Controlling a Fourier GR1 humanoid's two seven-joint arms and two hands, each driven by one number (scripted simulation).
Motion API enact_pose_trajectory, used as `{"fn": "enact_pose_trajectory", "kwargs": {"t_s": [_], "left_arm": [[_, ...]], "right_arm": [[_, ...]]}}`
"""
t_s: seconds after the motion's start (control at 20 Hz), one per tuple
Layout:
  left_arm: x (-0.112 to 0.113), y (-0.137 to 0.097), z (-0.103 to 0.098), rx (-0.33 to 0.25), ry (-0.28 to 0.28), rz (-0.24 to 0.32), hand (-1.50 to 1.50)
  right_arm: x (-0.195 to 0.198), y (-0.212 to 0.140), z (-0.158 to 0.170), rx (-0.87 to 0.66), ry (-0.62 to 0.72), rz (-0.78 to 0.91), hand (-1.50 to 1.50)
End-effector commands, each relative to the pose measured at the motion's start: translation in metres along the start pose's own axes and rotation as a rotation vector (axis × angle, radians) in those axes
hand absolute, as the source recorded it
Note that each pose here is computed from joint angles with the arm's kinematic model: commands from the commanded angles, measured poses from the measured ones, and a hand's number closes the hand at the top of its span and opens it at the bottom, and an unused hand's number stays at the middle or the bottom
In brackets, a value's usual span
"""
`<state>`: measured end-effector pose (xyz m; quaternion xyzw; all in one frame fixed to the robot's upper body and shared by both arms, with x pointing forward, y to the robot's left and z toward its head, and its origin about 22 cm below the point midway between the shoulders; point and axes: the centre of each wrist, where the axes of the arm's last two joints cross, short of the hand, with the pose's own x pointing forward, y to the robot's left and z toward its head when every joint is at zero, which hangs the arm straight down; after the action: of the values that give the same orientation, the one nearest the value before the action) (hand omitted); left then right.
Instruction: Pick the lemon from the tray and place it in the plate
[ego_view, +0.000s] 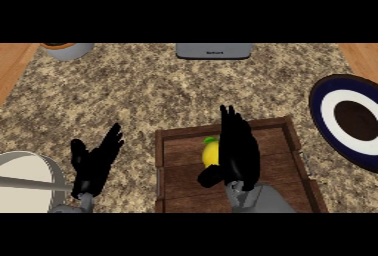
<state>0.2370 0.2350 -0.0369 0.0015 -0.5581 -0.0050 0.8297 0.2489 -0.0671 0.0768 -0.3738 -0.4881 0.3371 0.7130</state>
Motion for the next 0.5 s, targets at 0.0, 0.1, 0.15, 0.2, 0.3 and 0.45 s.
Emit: {"fn": "enact_pose_trajectory", "kwargs": {"t_s": [0.0, 0.1, 0.15, 0.2, 0.3, 0.45], "left_arm": [[0.005, 0.001, -0.005, 0.012, -0.006, 0.013, 0.0], [0.021, 0.009, -0.001, -0.005, -0.007, 0.013, 0.0], [0.007, 0.001, -0.003, 0.014, 0.011, 0.003, 0.0], [0.002, 0.002, -0.003, -0.011, -0.015, -0.008, 0.0], [-0.004, 0.006, -0.005, -0.002, -0.004, -0.016, 0.0], [-0.002, 0.004, 0.002, -0.008, 0.014, 0.002, 0.0]], "right_arm": [[0.014, 0.003, 0.015, -0.003, 0.079, -0.016, -1.5], [-0.001, 0.017, -0.011, -0.01, 0.112, 0.02, -1.5], [-0.002, 0.021, 0.005, -0.018, 0.133, 0.046, -1.5], [0.025, 0.005, -0.008, -0.028, 0.142, 0.082, -1.5], [0.005, 0.031, -0.007, -0.029, 0.161, 0.092, -1.5], [0.001, 0.029, -0.021, -0.013, 0.192, 0.113, -1.5]]}}
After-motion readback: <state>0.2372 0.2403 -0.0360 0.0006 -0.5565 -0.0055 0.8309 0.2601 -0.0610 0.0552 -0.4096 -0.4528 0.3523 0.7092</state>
